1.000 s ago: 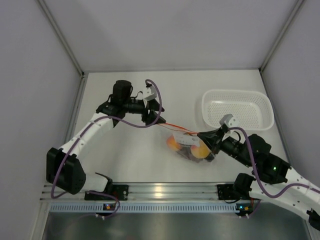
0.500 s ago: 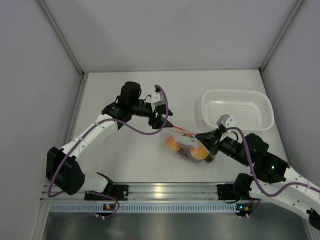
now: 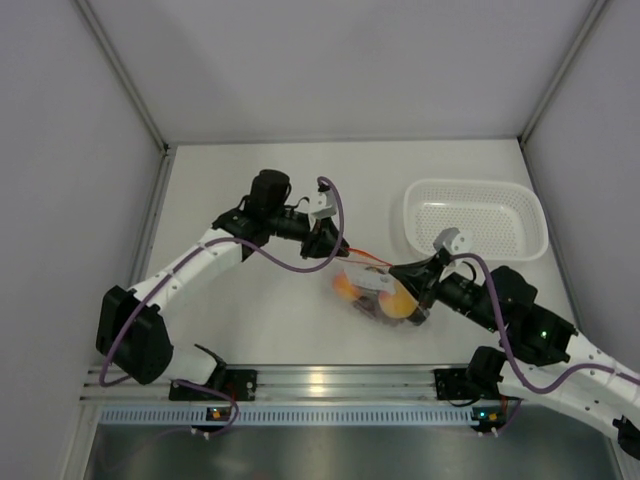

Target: Open the zip-top bag and remove the fake food

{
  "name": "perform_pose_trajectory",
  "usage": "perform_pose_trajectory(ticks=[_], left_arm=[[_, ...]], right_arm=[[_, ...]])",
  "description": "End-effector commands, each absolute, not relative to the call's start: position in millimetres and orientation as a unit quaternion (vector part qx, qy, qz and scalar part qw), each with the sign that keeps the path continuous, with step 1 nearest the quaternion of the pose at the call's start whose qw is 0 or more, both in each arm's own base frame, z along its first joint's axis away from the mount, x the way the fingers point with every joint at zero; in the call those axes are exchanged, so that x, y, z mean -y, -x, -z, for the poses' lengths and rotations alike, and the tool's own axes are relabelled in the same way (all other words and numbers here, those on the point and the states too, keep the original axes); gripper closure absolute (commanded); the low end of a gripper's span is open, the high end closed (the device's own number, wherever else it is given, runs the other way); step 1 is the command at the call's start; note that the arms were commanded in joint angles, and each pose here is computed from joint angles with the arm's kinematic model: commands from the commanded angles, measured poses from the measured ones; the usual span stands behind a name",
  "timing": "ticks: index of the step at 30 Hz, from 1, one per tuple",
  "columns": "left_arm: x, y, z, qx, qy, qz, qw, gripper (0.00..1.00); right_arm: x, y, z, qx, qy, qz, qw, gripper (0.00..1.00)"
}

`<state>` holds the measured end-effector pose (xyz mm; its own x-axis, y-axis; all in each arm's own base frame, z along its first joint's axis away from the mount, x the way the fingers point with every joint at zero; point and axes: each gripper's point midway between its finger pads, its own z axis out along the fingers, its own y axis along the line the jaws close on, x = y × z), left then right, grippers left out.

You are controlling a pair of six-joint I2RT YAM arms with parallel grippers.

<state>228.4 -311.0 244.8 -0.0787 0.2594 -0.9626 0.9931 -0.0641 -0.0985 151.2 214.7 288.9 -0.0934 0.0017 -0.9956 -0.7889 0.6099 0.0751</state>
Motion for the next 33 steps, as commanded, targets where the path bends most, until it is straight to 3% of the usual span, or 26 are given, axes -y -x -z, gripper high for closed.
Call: perform_pose_trajectory(ticks=[1,5,9,11,17,18,21,25,28,33], left_arm=[[321,-236,-238,-0.562,-0.563,0.462,0.392,0.76],[324,-242,-239,-0.571,-0.559,0.450,0.398,1.00],[318,-257,-249,-0.601,-0.537,0.410,0.427,1.00],[314,-270,-256,-0.626,-0.513,0.383,0.446,1.00],[269,-340,-274,-0.741,-0.353,0.221,0.527,1.00],[259,-347,-277,-0.755,-0.327,0.198,0.534,1.00],[220,-364,-284,-0.786,-0.264,0.103,0.550,1.00],[176,-376,-304,-0.808,-0.167,0.009,0.566,1.00],[175,-373,-321,-0.806,-0.122,0.036,0.579,1.00],[213,-363,-320,-0.804,-0.155,0.134,0.558,1.00]], right_arm=[[-219,-147,-317,-0.621,0.286,-0.358,0.635,1.00],[-219,-147,-318,-0.614,0.286,-0.361,0.641,1.00],[-218,-156,-309,-0.632,0.277,-0.340,0.639,0.98],[-216,-162,-307,-0.641,0.265,-0.329,0.640,0.87],[-223,-171,-305,-0.657,0.256,-0.318,0.634,0.70],[-224,-174,-306,-0.659,0.252,-0.316,0.634,0.59],[-222,-182,-307,-0.667,0.228,-0.307,0.639,0.41],[-221,-194,-307,-0.684,0.185,-0.297,0.640,0.29],[-221,-208,-302,-0.709,0.133,-0.286,0.631,0.26],[-221,-230,-278,-0.755,0.035,-0.263,0.600,0.24]])
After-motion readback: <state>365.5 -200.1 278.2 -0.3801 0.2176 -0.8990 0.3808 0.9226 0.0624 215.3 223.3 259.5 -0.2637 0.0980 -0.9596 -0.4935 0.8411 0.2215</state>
